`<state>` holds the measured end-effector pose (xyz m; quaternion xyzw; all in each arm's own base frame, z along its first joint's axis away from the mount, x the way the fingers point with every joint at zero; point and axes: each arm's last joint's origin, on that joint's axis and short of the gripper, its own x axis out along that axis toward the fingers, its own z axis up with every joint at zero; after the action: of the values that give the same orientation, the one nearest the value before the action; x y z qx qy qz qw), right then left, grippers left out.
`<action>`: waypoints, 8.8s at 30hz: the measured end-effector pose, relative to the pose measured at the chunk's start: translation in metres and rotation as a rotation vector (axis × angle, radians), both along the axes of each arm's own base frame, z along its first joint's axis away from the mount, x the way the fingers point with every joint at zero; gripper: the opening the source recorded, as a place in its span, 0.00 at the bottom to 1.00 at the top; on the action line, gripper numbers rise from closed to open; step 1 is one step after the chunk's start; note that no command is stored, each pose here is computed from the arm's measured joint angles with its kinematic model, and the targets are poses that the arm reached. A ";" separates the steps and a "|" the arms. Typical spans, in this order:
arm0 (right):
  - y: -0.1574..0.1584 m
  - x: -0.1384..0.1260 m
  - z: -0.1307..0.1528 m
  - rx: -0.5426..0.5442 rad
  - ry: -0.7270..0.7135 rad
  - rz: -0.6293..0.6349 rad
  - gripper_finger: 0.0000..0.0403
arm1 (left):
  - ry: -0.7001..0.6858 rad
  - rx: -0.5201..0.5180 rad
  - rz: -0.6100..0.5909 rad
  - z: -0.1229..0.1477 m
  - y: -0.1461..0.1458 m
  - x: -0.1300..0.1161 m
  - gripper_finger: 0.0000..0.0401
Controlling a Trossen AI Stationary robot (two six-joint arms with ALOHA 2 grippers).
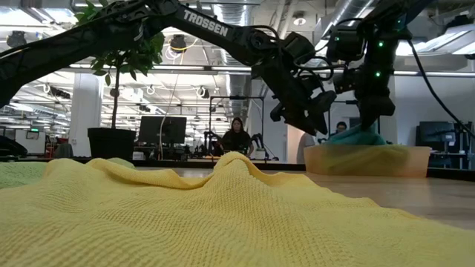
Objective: Fold microfiber towels
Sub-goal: Put the blue microfiber towel into the orange bin, then fold the yellow microfiber towel
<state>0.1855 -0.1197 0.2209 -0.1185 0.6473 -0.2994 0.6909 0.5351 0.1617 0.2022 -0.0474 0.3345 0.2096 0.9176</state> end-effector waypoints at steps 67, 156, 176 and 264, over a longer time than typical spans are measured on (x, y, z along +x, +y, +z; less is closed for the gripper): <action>0.174 -0.003 0.082 0.193 -0.568 0.531 0.61 | 0.860 0.057 0.190 0.006 -0.317 -0.163 0.47; 0.169 0.113 -0.024 0.502 -0.309 0.785 0.04 | 0.321 -0.335 -0.383 -0.013 -0.214 -0.217 0.47; 0.164 0.109 -0.023 0.490 -0.282 0.762 0.03 | 0.383 -0.321 -0.501 -0.048 -0.215 -0.203 0.47; 0.157 0.102 -0.027 0.509 -0.189 0.717 0.04 | 0.756 -0.437 -0.240 -0.044 -0.191 -0.226 0.10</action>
<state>0.2874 0.0370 0.1941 -0.1335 0.5524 0.1182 0.8143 0.3092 -0.0298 0.1580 -0.1210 0.6856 0.0288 0.7173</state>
